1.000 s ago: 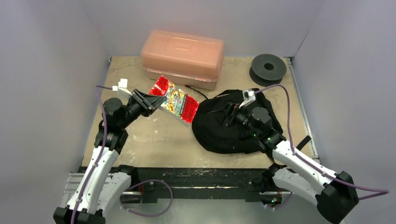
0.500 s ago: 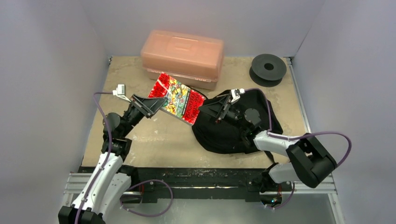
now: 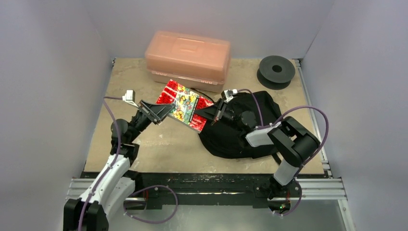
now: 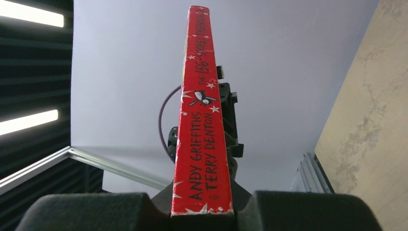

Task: Pack the student bag
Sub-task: Place the book in the student bag.

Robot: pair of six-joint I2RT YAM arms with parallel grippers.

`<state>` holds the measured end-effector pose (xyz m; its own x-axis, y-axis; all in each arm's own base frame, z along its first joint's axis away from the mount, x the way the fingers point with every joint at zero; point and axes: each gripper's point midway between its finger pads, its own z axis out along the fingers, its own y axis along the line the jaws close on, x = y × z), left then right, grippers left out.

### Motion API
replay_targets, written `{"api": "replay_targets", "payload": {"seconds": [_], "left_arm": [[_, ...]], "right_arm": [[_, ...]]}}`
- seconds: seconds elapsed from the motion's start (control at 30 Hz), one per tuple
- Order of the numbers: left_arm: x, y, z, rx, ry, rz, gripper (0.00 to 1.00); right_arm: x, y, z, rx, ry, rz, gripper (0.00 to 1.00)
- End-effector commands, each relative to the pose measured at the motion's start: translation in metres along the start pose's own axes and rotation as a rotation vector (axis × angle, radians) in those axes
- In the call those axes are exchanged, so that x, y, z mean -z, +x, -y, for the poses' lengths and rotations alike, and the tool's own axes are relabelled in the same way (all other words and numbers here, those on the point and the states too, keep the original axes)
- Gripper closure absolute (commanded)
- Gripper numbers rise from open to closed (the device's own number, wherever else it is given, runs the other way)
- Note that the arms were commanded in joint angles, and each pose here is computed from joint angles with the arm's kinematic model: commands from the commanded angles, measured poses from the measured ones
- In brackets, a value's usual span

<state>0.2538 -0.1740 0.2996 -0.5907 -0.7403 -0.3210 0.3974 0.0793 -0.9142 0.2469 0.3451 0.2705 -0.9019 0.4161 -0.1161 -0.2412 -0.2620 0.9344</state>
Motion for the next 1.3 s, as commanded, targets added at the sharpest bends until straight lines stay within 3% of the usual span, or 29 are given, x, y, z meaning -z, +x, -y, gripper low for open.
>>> {"api": "replay_targets", "payload": {"seconds": [0.0, 0.07, 0.13, 0.27, 0.37, 0.5, 0.67, 0.87, 0.97, 1.07, 1.13, 1.27], "left_arm": [[0.02, 0.022, 0.0, -0.178, -0.033, -0.086, 0.64], [0.03, 0.026, -0.016, -0.237, -0.135, -0.098, 0.48], [0.046, 0.022, -0.034, -0.287, -0.309, -0.095, 0.42], [0.106, -0.008, -0.076, -0.374, -0.807, 0.013, 0.35], [0.134, -0.031, -0.072, -0.467, -0.97, 0.084, 0.3], [0.128, -0.042, -0.043, -0.613, -0.911, 0.051, 0.27], [0.081, 0.001, 0.012, -0.714, -0.511, -0.252, 0.27], [0.056, 0.051, 0.051, -0.544, -0.143, -0.489, 0.27], [0.05, 0.055, 0.049, -0.432, -0.123, -0.488, 0.27], [0.05, 0.049, 0.043, -0.391, -0.201, -0.462, 0.27], [0.054, 0.044, 0.045, -0.426, -0.253, -0.444, 0.27], [0.072, 0.018, 0.048, -0.53, -0.431, -0.299, 0.25]], "right_arm": [[0.009, 0.015, -0.04, 0.071, -0.218, -0.069, 0.99], [0.012, 0.015, -0.029, 0.076, -0.189, -0.08, 1.0], [0.015, 0.014, -0.013, 0.087, -0.127, -0.088, 1.0], [0.019, 0.01, 0.019, 0.187, 0.041, -0.111, 1.0], [0.018, 0.009, 0.045, 0.325, 0.224, -0.186, 1.0], [0.025, 0.002, 0.042, 0.544, 0.367, -0.259, 1.0], [0.043, 0.003, 0.009, 0.591, 0.263, -0.377, 1.0], [0.054, 0.028, -0.034, 0.565, 0.034, -0.472, 1.0], [0.06, 0.04, -0.06, 0.568, -0.089, -0.482, 1.0], [0.065, 0.048, -0.075, 0.551, -0.142, -0.496, 1.0], [0.065, 0.049, -0.077, 0.557, -0.141, -0.499, 1.0], [0.066, 0.05, -0.083, 0.586, -0.148, -0.501, 1.0]]}}
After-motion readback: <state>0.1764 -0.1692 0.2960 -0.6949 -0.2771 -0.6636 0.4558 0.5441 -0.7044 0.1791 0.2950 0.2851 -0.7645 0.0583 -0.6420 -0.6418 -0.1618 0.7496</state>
